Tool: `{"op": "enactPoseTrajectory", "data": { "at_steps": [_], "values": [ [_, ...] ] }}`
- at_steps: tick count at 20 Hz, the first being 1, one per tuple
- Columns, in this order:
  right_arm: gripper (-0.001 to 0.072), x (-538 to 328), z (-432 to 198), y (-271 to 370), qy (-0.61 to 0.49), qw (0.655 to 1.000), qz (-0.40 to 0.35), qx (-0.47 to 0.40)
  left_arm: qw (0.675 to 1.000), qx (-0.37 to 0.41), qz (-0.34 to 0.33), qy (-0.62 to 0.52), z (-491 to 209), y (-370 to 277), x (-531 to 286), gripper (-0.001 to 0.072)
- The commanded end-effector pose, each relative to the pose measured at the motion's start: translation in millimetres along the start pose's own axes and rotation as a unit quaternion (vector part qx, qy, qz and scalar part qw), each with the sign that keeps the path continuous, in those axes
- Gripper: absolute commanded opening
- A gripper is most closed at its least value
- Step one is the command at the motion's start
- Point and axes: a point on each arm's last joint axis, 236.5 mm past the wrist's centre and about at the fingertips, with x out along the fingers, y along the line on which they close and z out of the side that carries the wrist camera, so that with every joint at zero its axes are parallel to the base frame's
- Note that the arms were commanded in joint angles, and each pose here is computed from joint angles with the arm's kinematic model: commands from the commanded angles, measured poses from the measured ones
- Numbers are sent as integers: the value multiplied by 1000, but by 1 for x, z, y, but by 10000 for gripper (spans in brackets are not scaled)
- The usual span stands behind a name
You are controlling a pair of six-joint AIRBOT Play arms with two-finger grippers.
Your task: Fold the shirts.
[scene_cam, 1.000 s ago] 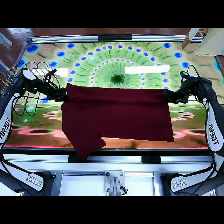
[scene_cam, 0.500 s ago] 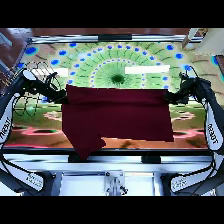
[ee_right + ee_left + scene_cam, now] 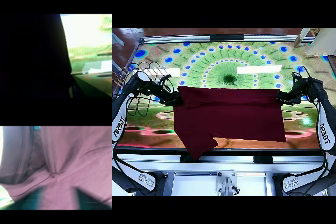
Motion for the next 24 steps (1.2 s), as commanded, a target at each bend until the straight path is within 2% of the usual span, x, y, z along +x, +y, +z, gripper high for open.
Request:
{"op": "enactPoseTrajectory", "data": {
  "at_steps": [1,4,5,6,9,13,17,24],
  "values": [
    [510,-16,-25,3,55,998,4,-24,1000,-15,-4,20,-8,3,-9,659],
    [510,-60,-53,-23,108,991,-42,-62,997,-50,-2,58,-27,8,-46,641],
    [510,-78,-62,-31,119,990,-42,-60,997,-50,-4,62,-35,5,-60,570],
    [510,-93,-69,-39,126,990,-43,-48,997,-48,-3,61,-43,1,-74,550],
    [510,-128,-87,-67,113,993,-31,14,998,-34,-3,51,-74,-11,-90,556],
    [510,-137,-130,-83,103,991,-2,80,997,-50,-13,58,-149,-7,-49,533],
    [510,-134,-136,-72,97,992,16,79,994,-68,-58,68,-202,-12,-20,533],
    [510,-133,-123,-59,72,992,46,88,990,-104,-95,28,-207,-20,19,531]
  ]
}}
